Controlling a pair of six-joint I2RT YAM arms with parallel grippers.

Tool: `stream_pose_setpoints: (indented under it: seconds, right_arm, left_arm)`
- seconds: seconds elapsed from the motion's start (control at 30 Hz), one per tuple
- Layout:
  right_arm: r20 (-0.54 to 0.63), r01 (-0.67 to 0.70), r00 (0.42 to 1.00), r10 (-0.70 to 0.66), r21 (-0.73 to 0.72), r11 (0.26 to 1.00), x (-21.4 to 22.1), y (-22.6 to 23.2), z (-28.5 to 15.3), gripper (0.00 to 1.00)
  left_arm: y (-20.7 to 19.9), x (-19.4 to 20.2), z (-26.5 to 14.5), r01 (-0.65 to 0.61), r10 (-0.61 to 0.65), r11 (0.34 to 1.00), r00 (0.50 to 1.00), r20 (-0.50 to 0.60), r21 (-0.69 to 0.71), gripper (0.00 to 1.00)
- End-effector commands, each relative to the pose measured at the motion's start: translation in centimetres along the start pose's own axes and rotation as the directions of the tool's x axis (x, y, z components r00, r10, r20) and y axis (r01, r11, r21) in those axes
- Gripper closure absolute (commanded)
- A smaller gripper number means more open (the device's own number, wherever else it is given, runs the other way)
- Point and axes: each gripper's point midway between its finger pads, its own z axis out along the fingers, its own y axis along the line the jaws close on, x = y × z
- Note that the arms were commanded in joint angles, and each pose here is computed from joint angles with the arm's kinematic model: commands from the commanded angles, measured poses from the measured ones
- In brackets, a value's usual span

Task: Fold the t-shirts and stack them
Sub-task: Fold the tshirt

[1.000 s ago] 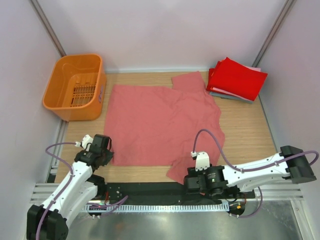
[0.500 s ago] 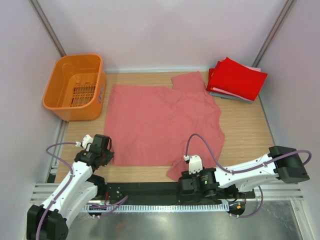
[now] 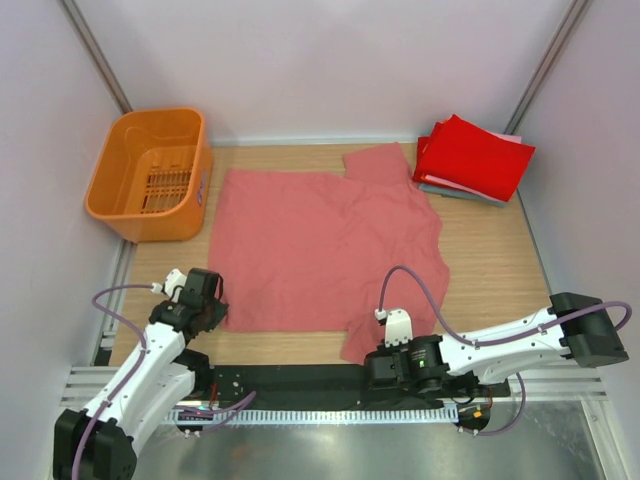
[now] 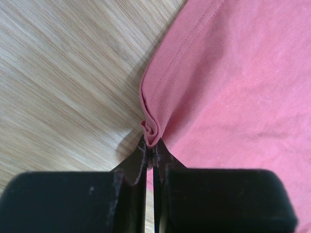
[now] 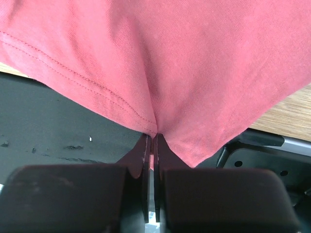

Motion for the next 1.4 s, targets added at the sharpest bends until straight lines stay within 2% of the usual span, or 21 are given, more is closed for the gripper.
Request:
stream_pose_setpoints:
  seconds: [0.0, 0.23, 0.5, 0.57, 0.63, 0.7, 0.73, 0.83, 0.9, 0.93, 1.03, 1.2, 1.37]
  right_arm:
    - [-0.034, -0.071, 0.997, 0.069, -0.043, 0.997, 0.9, 1.5, 0.9, 0.99]
    - [-0.013, -0.088, 0.996, 0.089, 0.058, 0.994, -0.8, 0.0, -2.4, 0.99]
    - [0.016, -0.121, 0.993, 0.12, 0.047, 0.992, -2.7, -0.9, -5.9, 0.99]
    - [0.026, -0.133, 0.991, 0.132, 0.024, 0.991, -3.3, -0.9, -6.7, 0.99]
    - [0.057, -0.152, 0.986, 0.155, -0.067, 0.986, -4.6, 0.2, -8.1, 0.99]
    - [0.086, -0.154, 0.982, 0.165, -0.118, 0.981, -5.8, 0.8, -9.2, 0.99]
    - [0.122, -0.157, 0.977, 0.175, -0.142, 0.977, -7.1, 1.1, -10.1, 0.99]
    - [0.182, -0.148, 0.968, 0.173, -0.14, 0.979, -9.8, 1.0, -11.2, 0.99]
    - [0.192, -0.152, 0.966, 0.175, -0.13, 0.98, -11.1, 0.8, -11.1, 0.99]
    - [0.179, -0.15, 0.968, 0.178, -0.158, 0.976, -11.6, 1.4, -11.2, 0.99]
    - [0.185, -0.16, 0.966, 0.18, -0.119, 0.98, -14.2, -0.2, -10.2, 0.99]
    - [0.139, -0.126, 0.983, 0.123, 0.014, 0.992, -16.3, -3.3, -8.3, 0.99]
    - [0.14, -0.139, 0.981, 0.137, 0.002, 0.99, -19.1, -4.1, -7.4, 0.99]
  left_arm:
    - [-0.7, -0.2, -0.5, -0.014, 0.014, 0.999, 1.0, 0.003, 0.038, 1.0]
    - [-1.2, 1.9, -1.9, 0.031, -0.021, 0.995, 0.995, -0.101, 0.1, 1.0]
    - [-2.5, 3.3, -4.2, 0.031, -0.002, 0.989, 0.982, -0.191, 0.146, 1.0]
    - [-3.2, 2.8, -5.2, 0.016, 0.016, 0.987, 0.981, -0.194, 0.161, 1.0]
    - [-3.3, 2.0, -6.6, -0.01, 0.038, 0.988, 0.983, -0.18, 0.152, 1.0]
    - [-2.2, 1.5, -7.6, -0.065, 0.082, 0.992, 0.982, -0.173, 0.105, 1.0]
    - [-2.6, 0.1, -8.6, -0.075, 0.089, 0.991, 0.988, -0.128, 0.108, 1.0]
    - [-2.4, -1.3, -9.8, -0.159, 0.167, 0.983, 0.982, -0.088, 0.088, 0.98]
    - [-1.9, -1.6, -9.8, -0.206, 0.209, 0.978, 0.973, -0.096, 0.038, 0.97]
    - [-2.4, -1.5, -9.9, -0.219, 0.224, 0.974, 0.969, -0.104, 0.053, 0.97]
    - [-3.1, -1.8, -9.7, -0.267, 0.27, 0.963, 0.955, -0.121, 0.039, 0.97]
    - [-4.5, -3.8, -10.0, -0.346, 0.345, 0.938, 0.935, -0.082, 0.008, 0.96]
    - [-4.9, -5.7, -8.8, -0.382, 0.379, 0.924, 0.922, -0.083, -0.014, 0.98]
